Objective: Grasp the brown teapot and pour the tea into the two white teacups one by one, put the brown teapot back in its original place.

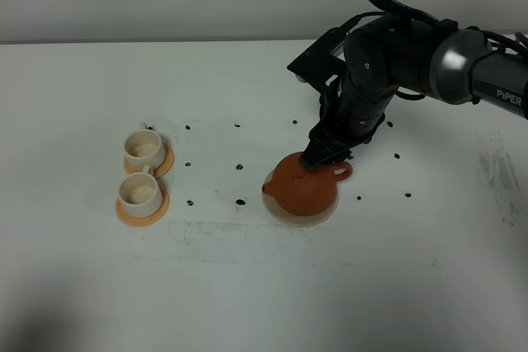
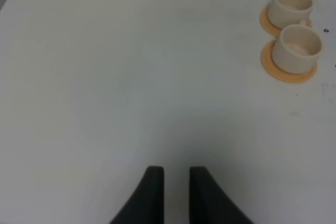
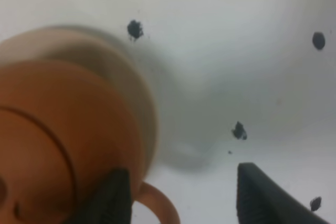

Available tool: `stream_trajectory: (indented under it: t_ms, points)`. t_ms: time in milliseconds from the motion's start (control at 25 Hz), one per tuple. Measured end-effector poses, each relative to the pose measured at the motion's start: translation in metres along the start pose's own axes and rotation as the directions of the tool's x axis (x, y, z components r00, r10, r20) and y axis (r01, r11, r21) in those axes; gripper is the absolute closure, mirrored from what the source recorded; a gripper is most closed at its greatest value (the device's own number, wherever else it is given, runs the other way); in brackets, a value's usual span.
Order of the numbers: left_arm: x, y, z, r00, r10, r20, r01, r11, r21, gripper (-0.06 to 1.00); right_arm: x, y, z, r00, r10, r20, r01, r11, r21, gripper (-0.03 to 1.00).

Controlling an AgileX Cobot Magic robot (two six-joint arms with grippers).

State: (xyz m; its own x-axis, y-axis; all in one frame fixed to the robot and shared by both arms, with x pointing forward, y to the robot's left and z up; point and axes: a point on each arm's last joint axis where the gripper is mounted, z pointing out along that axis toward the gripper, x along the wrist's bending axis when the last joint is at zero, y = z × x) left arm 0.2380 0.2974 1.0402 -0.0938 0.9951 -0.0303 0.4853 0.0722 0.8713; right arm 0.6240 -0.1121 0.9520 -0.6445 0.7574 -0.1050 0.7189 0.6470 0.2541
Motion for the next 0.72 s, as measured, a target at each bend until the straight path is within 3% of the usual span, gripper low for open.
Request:
stream_trajectory:
  t_ms: [720]
  points:
    - [0.000, 0.000, 0.000, 1.000, 0.001, 0.000, -0.001, 1.000, 0.000, 0.83, -0.014, 0.006, 0.004, 0.993, -0.031, 0.111, 0.039, 0.996, -0.078, 0.53]
